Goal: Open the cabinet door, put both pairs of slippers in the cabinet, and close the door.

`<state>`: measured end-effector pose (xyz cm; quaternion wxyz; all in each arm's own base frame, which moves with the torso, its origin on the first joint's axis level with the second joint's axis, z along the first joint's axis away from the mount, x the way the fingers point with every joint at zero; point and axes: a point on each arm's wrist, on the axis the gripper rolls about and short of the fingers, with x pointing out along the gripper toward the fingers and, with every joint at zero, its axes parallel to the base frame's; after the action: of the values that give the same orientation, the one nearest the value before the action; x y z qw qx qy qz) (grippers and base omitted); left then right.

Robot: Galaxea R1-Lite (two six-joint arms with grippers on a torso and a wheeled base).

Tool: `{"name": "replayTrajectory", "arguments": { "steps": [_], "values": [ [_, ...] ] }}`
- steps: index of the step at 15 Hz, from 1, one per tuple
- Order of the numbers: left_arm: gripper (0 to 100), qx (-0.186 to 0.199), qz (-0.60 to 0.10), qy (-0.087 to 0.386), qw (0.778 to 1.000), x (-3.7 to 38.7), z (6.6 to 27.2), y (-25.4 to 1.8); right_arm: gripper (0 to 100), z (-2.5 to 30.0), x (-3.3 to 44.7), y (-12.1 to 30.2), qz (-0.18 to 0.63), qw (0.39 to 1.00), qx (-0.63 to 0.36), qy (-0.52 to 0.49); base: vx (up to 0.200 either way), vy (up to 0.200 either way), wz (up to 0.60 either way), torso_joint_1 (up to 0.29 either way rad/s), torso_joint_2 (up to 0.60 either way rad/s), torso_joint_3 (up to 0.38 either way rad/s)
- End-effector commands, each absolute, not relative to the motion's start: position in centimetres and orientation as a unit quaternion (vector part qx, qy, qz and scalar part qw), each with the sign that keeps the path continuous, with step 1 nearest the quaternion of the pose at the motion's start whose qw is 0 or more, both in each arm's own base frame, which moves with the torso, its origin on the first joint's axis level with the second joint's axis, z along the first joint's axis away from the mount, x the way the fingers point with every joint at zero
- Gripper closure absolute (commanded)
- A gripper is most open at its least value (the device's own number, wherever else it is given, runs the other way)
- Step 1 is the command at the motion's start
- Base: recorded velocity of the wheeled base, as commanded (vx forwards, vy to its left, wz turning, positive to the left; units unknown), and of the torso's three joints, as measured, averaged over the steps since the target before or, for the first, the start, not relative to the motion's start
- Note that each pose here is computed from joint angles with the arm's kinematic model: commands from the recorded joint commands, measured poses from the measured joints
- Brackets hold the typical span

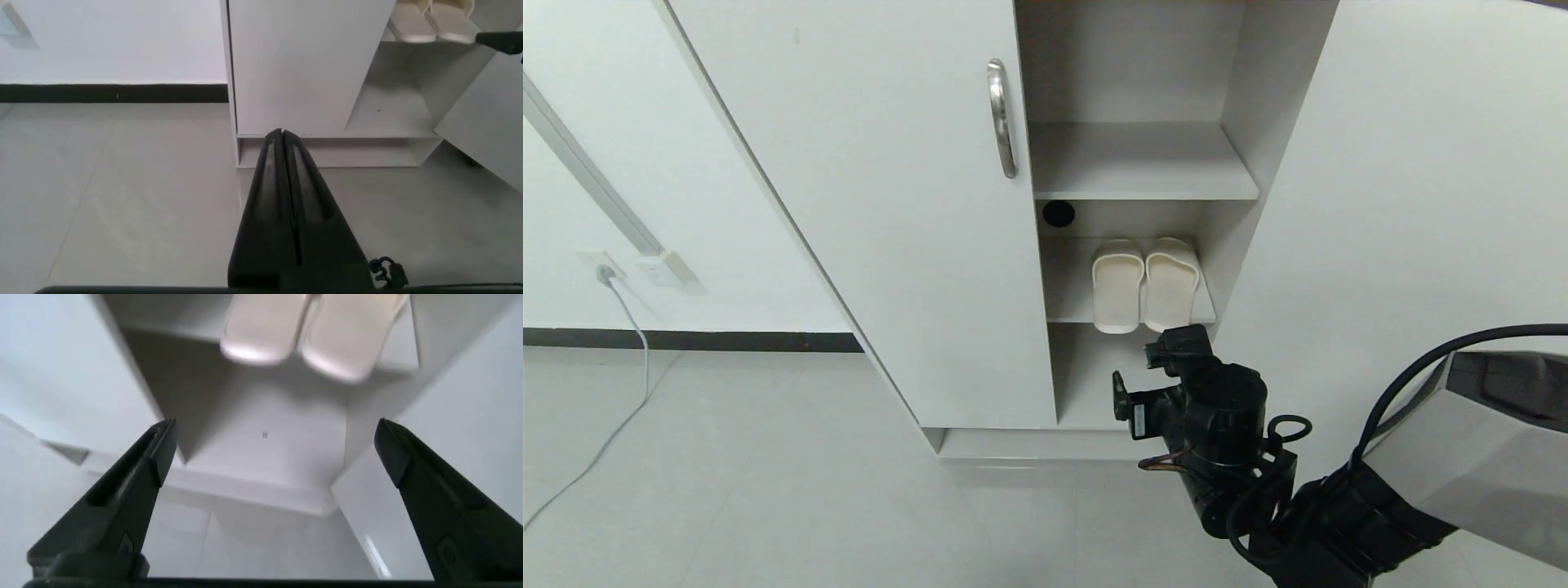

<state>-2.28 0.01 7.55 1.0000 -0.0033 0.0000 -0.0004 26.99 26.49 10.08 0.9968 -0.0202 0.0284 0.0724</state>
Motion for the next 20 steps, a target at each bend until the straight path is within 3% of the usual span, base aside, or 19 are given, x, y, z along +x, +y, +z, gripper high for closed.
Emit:
{"name": "replayTrajectory", "arguments": {
  "steps": [1,9,20],
  "values": [
    [100,-0.005,0.002,0.000,1.000,-2.3,7.6,0.0,0,9.8,27.0,26.5,0.073,0.997,-0.023,0.031,0.000,0.000,0.00,0.000,0.00,0.000],
    [100,-0.005,-0.001,0.001,1.000,-2.3,7.6,0.0,0,10.3,27.2,26.5,0.071,0.997,-0.012,0.011,0.000,0.000,0.00,0.000,0.00,0.000],
    [100,-0.004,-0.001,0.001,1.000,-2.3,7.6,0.0,0,10.6,27.0,26.3,0.063,0.998,-0.011,0.000,0.000,0.000,0.00,0.001,0.00,0.186]
  ]
}}
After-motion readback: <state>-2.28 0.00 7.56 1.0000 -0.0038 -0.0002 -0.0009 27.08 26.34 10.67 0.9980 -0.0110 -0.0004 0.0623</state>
